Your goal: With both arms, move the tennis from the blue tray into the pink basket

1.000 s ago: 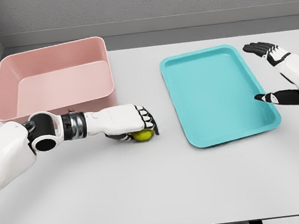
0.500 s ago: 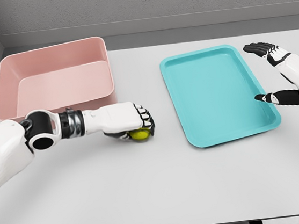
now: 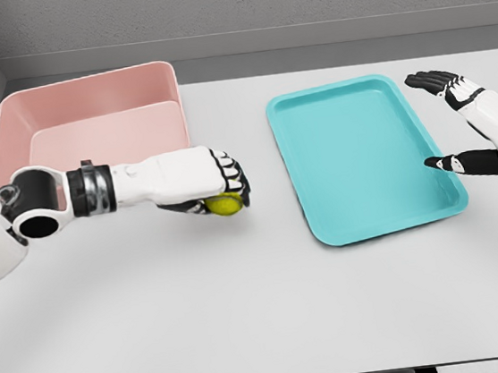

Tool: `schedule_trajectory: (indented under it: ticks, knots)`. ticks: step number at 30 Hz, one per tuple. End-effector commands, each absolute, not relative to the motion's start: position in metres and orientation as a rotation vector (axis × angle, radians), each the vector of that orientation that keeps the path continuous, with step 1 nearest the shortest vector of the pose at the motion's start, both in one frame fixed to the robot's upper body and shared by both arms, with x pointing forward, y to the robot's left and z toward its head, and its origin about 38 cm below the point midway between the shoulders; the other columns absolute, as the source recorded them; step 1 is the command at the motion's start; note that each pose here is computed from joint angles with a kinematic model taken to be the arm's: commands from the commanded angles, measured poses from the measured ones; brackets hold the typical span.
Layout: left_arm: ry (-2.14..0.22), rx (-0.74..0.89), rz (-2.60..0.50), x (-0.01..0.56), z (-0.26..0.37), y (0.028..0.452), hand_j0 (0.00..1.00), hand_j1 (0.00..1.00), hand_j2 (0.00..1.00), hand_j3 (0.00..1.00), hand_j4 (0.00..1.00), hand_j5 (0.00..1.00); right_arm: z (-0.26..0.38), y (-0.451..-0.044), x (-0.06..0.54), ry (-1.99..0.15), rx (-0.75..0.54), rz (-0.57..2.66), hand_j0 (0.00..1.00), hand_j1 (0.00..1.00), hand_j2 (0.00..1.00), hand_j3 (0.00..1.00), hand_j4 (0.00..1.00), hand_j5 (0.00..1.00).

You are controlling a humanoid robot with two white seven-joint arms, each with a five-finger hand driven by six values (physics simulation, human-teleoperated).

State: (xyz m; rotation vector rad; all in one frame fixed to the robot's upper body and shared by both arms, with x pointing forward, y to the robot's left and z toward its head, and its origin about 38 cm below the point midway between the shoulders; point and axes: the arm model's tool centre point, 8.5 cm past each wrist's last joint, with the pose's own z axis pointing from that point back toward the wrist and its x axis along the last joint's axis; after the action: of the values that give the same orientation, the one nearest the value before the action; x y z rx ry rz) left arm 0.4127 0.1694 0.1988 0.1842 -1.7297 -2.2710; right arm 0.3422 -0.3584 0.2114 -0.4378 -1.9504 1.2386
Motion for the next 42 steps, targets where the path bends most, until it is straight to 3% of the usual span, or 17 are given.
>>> schedule_trajectory:
  ticks: [1, 20, 42]
  knots:
    - [-1.742, 0.19, -2.251, 0.414, 0.204, 0.173, 0.61, 0.61, 0.61, 0.61, 0.61, 0.61, 0.212, -0.359, 0.342, -1.954, -0.434, 1.232, 1.0, 1.0, 1.0, 1.0, 1.0, 1.0]
    - [-1.764, 0.37, -2.138, 0.434, 0.25, 0.223, 0.61, 0.61, 0.61, 0.61, 0.61, 0.61, 0.212, -0.358, 0.342, -1.956, -0.434, 1.231, 1.0, 1.0, 1.0, 1.0, 1.0, 1.0]
    - [-1.598, 0.526, -1.801, 0.489, 0.245, 0.328, 0.62, 0.62, 0.62, 0.62, 0.62, 0.62, 0.212, -0.358, 0.342, -1.956, -0.432, 1.232, 1.0, 1.0, 1.0, 1.0, 1.0, 1.0]
